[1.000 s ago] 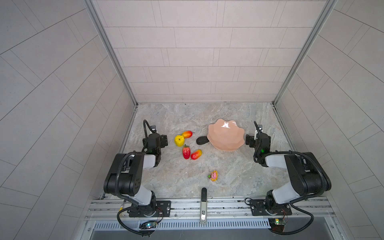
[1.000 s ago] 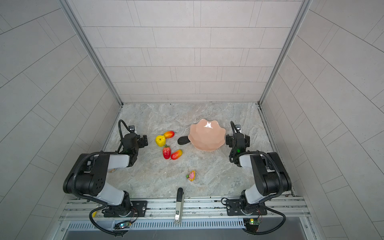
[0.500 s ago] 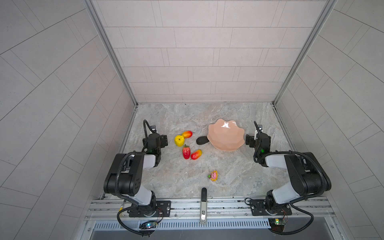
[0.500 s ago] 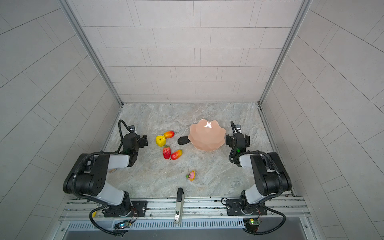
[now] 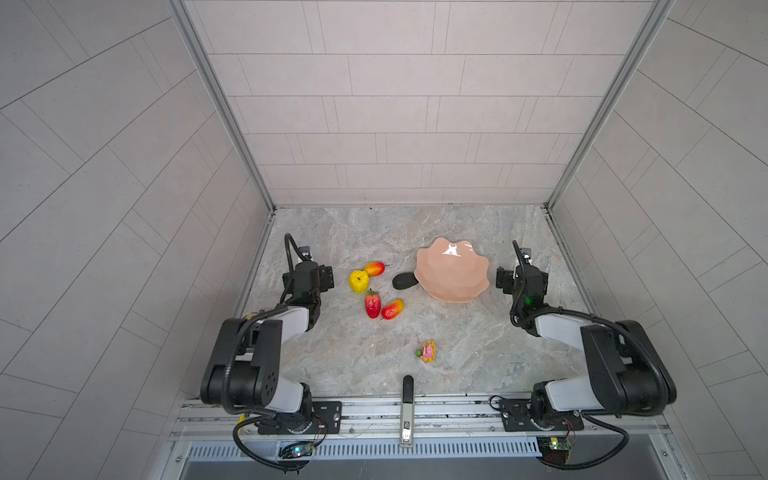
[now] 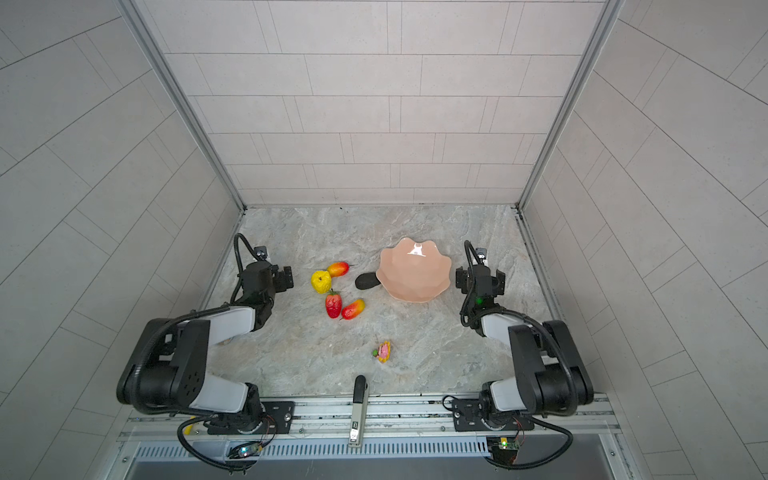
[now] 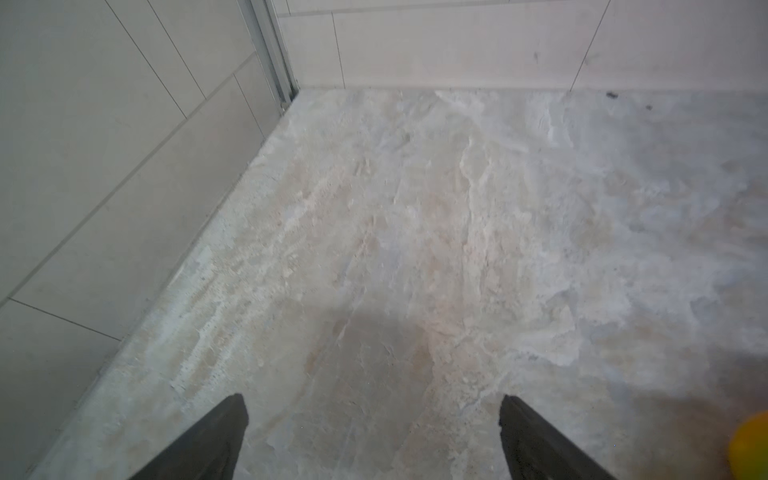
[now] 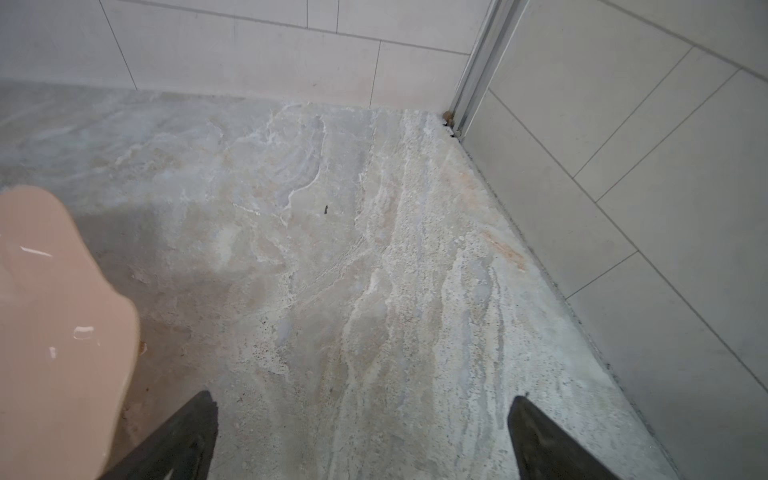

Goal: Place and organize the fake fruits in the fruit bowl
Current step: 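Reach the right gripper across to the red-yellow pear and grasp it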

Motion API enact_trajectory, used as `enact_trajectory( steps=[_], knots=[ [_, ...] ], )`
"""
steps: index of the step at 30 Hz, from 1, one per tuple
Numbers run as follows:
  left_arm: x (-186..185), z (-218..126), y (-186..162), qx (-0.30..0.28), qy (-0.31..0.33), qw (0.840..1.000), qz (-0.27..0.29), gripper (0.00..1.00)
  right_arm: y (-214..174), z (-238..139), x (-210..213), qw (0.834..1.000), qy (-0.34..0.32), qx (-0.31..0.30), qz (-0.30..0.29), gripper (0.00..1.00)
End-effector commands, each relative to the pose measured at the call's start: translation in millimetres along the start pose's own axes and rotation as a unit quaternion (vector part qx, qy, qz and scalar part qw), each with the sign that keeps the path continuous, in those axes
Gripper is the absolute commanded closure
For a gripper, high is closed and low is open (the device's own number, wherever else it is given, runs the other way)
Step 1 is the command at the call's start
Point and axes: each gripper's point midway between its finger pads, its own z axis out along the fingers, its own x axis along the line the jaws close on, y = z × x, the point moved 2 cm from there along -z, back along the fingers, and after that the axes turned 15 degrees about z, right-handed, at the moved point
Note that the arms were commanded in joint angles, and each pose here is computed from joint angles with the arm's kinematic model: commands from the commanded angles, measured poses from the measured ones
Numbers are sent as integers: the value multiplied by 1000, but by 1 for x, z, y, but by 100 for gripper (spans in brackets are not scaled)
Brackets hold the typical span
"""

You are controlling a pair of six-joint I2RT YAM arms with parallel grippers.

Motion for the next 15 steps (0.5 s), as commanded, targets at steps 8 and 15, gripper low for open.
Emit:
enact_trajectory(
  steps=[8,15],
  knots=[
    [24,-67,64,59,18,998,-34,0,77,-87,63,985,166,38,-20,0],
    [12,-101,92,138,-84,987,-20,0,40,-142,148,940,297,134,-106,0]
  ],
)
